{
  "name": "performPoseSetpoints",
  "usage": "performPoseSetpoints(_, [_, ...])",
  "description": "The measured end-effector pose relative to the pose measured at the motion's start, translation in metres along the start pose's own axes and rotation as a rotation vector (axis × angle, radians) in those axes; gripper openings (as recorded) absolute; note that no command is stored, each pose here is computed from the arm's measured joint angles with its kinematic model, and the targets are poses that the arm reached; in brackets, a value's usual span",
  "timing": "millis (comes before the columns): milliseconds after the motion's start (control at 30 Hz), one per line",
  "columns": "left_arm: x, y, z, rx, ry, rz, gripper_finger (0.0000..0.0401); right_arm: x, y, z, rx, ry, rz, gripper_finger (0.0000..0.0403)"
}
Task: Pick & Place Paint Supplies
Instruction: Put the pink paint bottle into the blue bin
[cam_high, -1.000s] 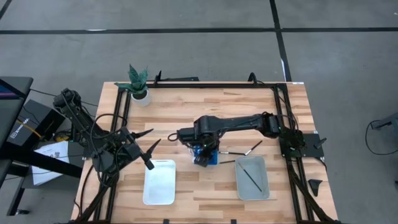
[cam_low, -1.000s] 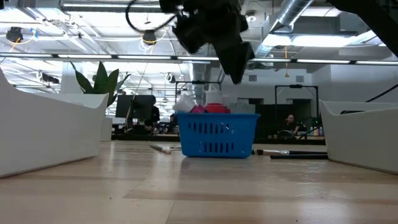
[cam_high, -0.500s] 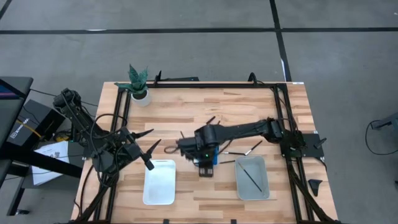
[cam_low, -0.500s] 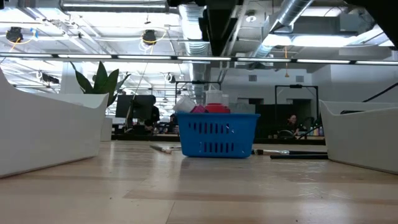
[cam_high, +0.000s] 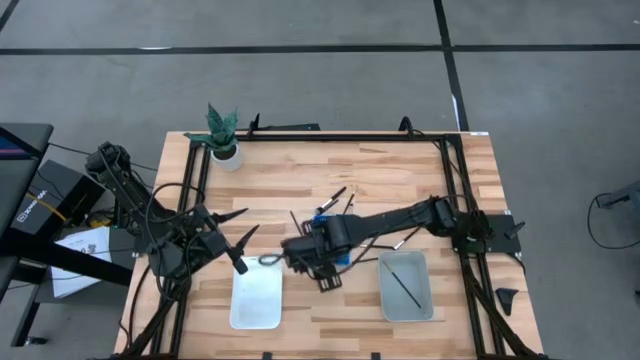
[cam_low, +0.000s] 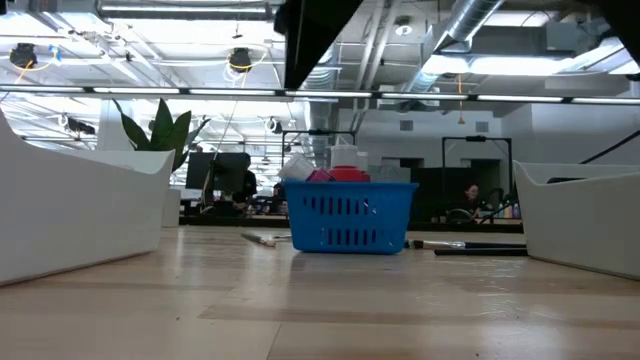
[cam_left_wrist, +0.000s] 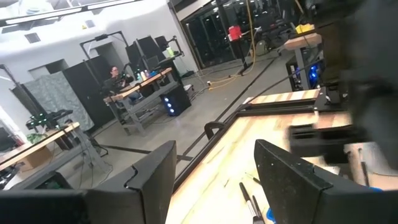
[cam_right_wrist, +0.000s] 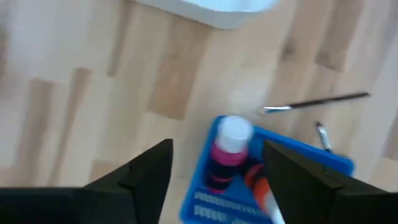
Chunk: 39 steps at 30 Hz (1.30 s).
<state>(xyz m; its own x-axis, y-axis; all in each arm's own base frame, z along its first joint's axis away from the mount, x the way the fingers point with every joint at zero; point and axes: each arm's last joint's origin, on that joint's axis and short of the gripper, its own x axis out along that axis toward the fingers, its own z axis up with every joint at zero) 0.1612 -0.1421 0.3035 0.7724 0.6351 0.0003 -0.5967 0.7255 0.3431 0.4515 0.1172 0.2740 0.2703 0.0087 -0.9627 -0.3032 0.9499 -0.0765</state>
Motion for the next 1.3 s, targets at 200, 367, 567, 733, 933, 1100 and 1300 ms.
performPoseSetpoints(200, [0.000,0.000,0.000,0.000,-0.003,-0.008,0.0209,0.022,-0.006,0.001,-0.016,-0.020,0.005,0.0267])
performPoseSetpoints(367, [0.000,0.000,0.000,0.000,-0.003,-0.008,0.0209,0.036,-0.014,-0.003,0.008,-0.002,0.014,0.0266])
performPoseSetpoints(567, [0.000,0.000,0.000,0.000,-0.003,-0.008,0.0209,0.040,-0.022,-0.002,0.039,-0.029,0.009,0.0266])
performPoseSetpoints(733, [0.000,0.000,0.000,-0.003,-0.003,-0.008,0.0209,0.045,-0.032,-0.005,0.077,-0.021,0.014,0.0266])
performPoseSetpoints(933, [0.000,0.000,0.000,-0.002,-0.003,-0.009,0.0209,0.046,-0.038,-0.005,0.105,-0.029,0.054,0.0266])
performPoseSetpoints(1100, [0.000,0.000,0.000,-0.003,-0.003,-0.008,0.0209,0.046,-0.039,-0.006,0.123,-0.023,0.061,0.0265])
performPoseSetpoints(1300, [0.000,0.000,0.000,-0.006,-0.003,-0.009,0.0209,0.060,-0.037,-0.013,0.144,0.017,0.074,0.0265])
